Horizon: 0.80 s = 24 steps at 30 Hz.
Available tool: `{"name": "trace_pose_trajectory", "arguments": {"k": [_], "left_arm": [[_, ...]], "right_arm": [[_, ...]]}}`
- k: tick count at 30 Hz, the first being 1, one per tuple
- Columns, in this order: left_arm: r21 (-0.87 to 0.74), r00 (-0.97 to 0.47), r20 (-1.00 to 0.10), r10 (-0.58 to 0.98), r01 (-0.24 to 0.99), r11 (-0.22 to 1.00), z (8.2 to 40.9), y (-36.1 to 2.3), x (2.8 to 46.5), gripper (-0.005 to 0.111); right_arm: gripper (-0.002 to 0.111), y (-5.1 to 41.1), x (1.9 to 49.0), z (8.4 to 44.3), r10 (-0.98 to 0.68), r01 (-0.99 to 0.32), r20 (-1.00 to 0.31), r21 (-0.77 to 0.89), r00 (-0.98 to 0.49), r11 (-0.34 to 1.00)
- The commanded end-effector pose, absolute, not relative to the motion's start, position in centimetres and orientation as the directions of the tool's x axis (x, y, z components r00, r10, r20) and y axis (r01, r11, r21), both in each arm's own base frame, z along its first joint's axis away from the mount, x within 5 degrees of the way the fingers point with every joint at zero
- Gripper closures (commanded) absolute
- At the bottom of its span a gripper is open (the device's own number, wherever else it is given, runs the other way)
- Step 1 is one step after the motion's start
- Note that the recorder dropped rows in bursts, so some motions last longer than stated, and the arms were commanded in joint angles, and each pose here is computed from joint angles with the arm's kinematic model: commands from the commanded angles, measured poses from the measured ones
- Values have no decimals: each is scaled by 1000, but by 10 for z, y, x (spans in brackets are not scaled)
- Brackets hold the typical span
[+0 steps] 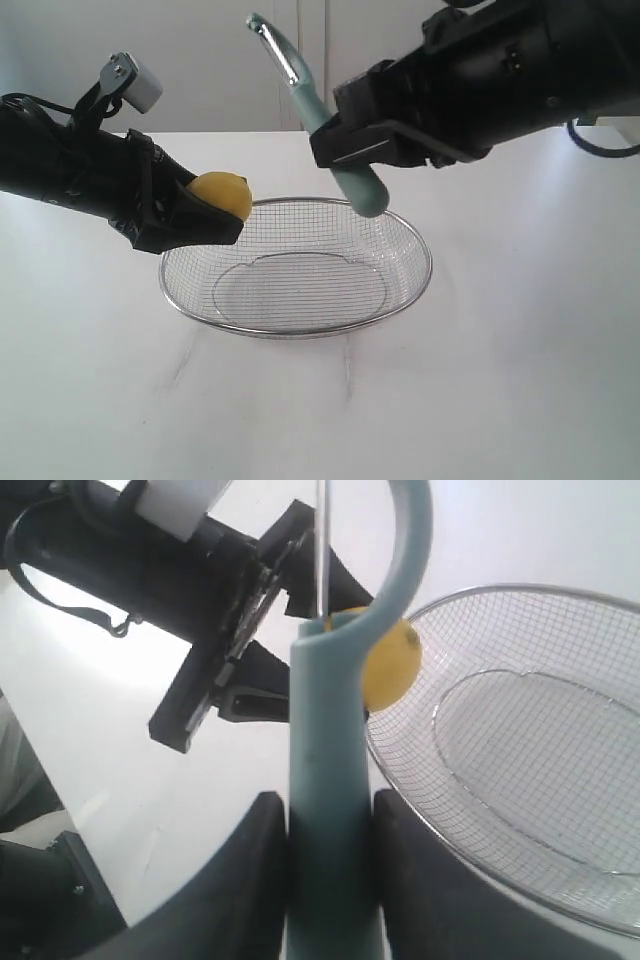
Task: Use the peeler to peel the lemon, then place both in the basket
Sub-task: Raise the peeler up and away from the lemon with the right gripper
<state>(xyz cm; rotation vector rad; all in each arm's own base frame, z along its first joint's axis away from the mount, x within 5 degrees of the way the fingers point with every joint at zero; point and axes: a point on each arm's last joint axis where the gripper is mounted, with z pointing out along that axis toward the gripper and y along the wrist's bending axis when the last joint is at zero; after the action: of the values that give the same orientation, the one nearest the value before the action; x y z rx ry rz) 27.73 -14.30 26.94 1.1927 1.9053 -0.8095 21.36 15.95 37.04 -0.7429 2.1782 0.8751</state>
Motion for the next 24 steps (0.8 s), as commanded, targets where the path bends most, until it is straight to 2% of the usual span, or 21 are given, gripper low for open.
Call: {"name": "trace_pose_trajectory", "arguments": {"k": [1, 9, 13, 17, 22, 24], "left_arm": [[-148, -304, -847, 436, 923, 355, 272, -146, 275, 107], [-164, -324, -847, 421, 914, 372, 281, -144, 270, 107], [-122, -301, -841, 449, 915, 383, 293, -139, 260, 107], [-100, -327, -824, 463, 888, 449, 306, -131, 251, 107], [-34, -377, -784, 492, 818, 574, 321, -115, 238, 107], [-11, -362, -797, 484, 809, 588, 331, -112, 232, 107]], "right_arm": [[108, 151, 210, 379, -286, -713, -777, 278, -561, 644], [108, 144, 213, 373, -379, -727, -771, 153, -512, 670], [108, 144, 214, 373, -383, -727, -770, 149, -510, 670], [108, 144, 214, 373, -387, -727, -770, 143, -508, 671], [108, 139, 218, 372, -437, -724, -770, 48, -466, 688], [108, 137, 220, 372, -450, -719, -774, 11, -446, 695]]}}
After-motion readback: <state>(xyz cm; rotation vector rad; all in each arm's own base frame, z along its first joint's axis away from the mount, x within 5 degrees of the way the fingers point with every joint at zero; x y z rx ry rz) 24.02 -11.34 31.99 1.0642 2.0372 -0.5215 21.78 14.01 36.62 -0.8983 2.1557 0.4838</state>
